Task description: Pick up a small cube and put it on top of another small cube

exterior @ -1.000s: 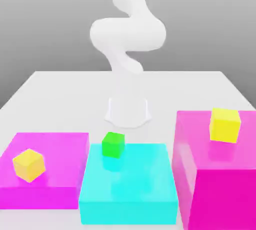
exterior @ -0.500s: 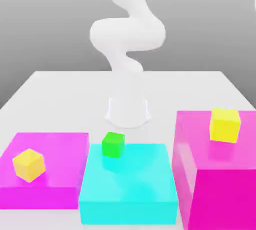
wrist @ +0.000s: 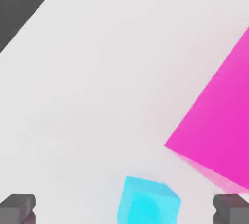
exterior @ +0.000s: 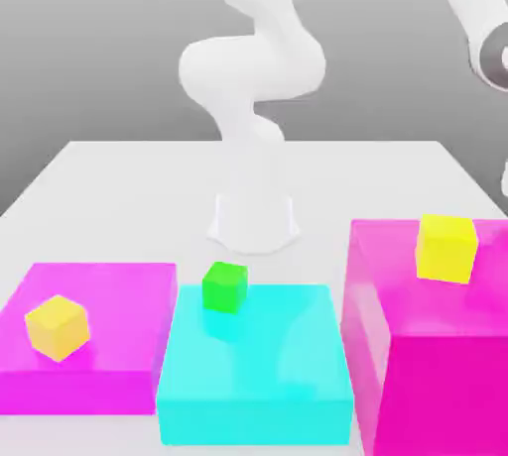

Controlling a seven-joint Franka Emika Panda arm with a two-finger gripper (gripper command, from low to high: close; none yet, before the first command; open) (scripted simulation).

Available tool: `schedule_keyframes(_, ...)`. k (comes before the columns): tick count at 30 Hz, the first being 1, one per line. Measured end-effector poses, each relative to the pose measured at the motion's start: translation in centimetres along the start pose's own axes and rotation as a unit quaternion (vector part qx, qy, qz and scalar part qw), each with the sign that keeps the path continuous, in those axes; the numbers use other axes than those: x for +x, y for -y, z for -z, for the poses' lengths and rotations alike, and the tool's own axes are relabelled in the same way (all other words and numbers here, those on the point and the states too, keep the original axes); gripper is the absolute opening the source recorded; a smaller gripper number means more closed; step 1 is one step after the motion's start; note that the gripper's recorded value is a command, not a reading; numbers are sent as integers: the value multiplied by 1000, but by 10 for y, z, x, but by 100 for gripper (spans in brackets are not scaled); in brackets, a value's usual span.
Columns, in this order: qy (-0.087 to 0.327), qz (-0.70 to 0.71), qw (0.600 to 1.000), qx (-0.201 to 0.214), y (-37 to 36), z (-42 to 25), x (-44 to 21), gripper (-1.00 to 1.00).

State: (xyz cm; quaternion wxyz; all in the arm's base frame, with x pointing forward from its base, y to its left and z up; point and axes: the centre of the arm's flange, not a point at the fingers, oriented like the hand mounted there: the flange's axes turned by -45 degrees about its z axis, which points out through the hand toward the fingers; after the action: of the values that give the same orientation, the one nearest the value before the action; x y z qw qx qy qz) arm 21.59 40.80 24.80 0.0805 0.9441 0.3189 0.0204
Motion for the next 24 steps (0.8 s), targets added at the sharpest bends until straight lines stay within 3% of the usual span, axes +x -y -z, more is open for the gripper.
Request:
schedule_keyframes(8, 6, -109, 991, 76, -58, -63, -38, 0)
schedule_keyframes(18, 1, -124, 989, 83, -58, -121, -38, 0)
schedule_keyframes(19, 3, -124, 989, 83, -57, -128, -40, -100)
schedule_keyframes(24, 2, -124, 989, 84, -56, -127, -39, -100)
